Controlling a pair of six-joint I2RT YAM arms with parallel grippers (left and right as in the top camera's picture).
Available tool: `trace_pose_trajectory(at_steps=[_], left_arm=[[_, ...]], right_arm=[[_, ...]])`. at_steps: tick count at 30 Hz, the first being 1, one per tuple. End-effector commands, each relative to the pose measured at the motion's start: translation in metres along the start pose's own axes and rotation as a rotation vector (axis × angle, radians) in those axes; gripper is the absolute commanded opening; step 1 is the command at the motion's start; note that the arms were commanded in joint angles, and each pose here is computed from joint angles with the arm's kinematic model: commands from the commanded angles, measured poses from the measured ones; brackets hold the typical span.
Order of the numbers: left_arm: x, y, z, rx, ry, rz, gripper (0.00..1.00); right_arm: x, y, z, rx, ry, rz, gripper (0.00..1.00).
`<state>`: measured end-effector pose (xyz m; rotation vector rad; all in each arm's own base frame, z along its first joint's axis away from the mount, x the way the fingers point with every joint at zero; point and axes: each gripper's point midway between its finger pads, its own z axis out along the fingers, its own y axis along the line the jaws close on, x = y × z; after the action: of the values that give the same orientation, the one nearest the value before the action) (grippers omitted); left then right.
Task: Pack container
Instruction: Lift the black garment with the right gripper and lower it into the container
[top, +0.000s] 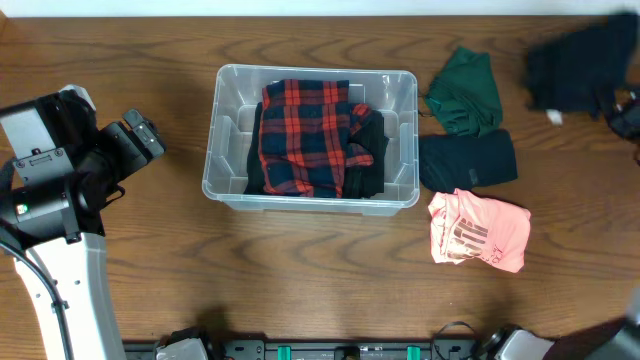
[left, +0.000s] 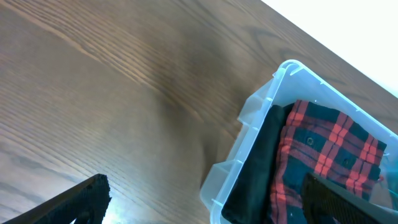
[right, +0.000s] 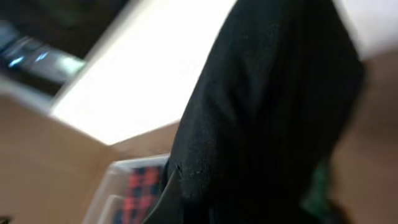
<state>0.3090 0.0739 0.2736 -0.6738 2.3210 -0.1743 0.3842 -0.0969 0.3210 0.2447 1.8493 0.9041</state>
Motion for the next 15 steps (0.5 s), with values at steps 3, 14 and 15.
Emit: trace_pose_trajectory(at_steps=[3,14,15], left_arm=[[0.000,0.004,0.002,-0.018,0.003,-0.007,0.98],[0.000,0.004,0.002,-0.017,0.003,-0.007,0.98],[0.000,0.004,0.002,-0.017,0.003,-0.007,0.98]], right_arm=[[0.015,0.099,0.036,-0.253,0.091,0.011,0.01],[0.117,0.229,0.152,-0.488,0.227,-0.122,0.01],[0.128,0.237,0.160,-0.506,0.235,-0.129,0.01]])
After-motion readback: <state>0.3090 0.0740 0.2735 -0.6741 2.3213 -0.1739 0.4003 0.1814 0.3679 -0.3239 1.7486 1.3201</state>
